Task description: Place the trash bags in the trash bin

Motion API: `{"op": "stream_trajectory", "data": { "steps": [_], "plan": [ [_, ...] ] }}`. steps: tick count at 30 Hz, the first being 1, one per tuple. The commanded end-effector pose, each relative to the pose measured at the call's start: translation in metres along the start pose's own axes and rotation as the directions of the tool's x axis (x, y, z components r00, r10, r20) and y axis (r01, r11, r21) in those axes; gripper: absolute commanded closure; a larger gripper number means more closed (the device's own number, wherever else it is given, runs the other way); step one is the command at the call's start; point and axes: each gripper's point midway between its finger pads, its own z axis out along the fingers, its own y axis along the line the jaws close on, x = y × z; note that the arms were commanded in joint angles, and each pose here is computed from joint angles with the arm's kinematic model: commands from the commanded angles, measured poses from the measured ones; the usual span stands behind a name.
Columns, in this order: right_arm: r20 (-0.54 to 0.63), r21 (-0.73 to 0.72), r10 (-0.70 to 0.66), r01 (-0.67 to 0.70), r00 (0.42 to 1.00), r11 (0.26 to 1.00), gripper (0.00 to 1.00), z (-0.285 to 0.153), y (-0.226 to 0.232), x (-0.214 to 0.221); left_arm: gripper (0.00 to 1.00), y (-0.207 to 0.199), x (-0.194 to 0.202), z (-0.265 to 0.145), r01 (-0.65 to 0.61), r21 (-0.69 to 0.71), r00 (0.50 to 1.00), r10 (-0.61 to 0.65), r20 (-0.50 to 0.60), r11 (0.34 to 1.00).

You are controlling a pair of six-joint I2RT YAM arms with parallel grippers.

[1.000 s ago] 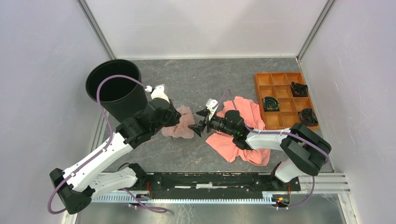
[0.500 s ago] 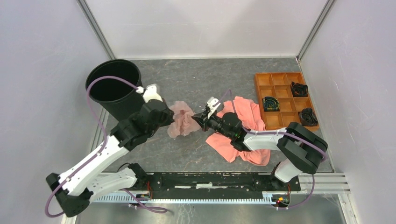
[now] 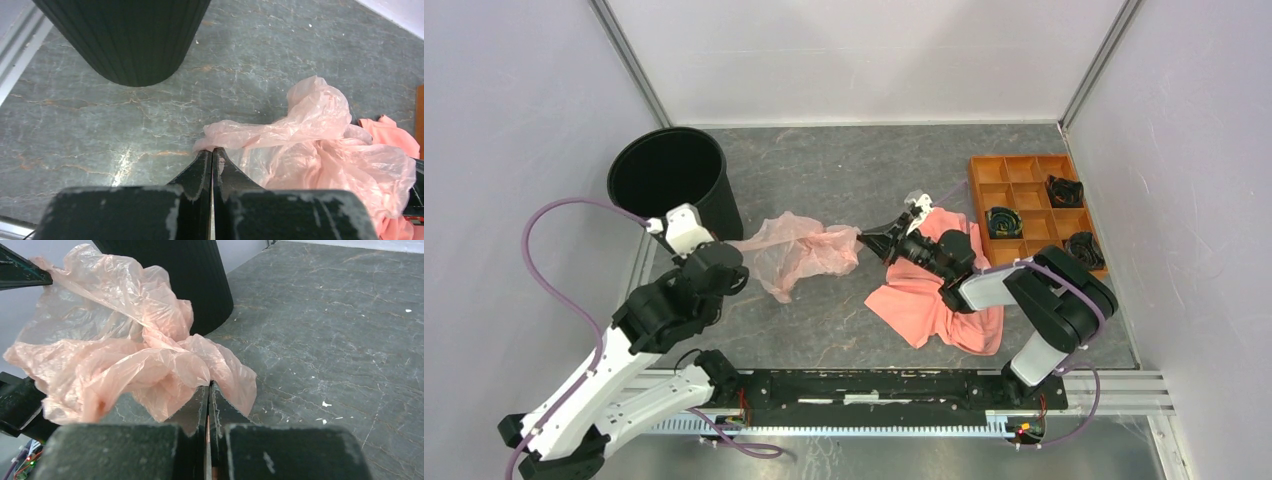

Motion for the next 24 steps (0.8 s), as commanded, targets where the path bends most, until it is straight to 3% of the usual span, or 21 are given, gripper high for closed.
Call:
{"op": "stream_trajectory", "data": {
  "steps": [1, 8, 15, 19, 24],
  "plan": [
    [-0.006, -0.065, -0.052, 0.052, 0.999, 0.997, 1.00, 0.003, 0.007, -0.008, 0.98, 0.027, -0.020, -0.009, 0.078, -0.068, 0.993, -0.072, 0.096, 0.995],
    [-0.101, -0.150, -0.276, 0.259, 0.956, 0.954, 1.00, 0.001, 0.014, 0.003, 0.98, 0.036, -0.062, -0.036, 0.113, 0.025, 0.972, -0.116, 0.207, 0.993],
    [-0.134, -0.217, -0.427, 0.394, 0.895, 0.893, 1.00, -0.001, 0.029, 0.011, 0.98, 0.059, -0.075, -0.047, 0.098, -0.037, 0.966, -0.086, 0.242, 0.995],
    [-0.143, -0.162, -0.438, 0.415, 0.888, 0.895, 1.00, -0.002, 0.023, 0.009, 0.98, 0.057, -0.061, -0.040, 0.078, -0.040, 0.973, -0.068, 0.219, 0.996],
    [-0.188, 0.013, -0.428, 0.438, 0.884, 0.899, 1.00, -0.008, -0.008, 0.004, 0.98, 0.061, -0.049, -0.028, 0.007, -0.136, 0.982, 0.019, 0.190, 0.991]
  ]
}}
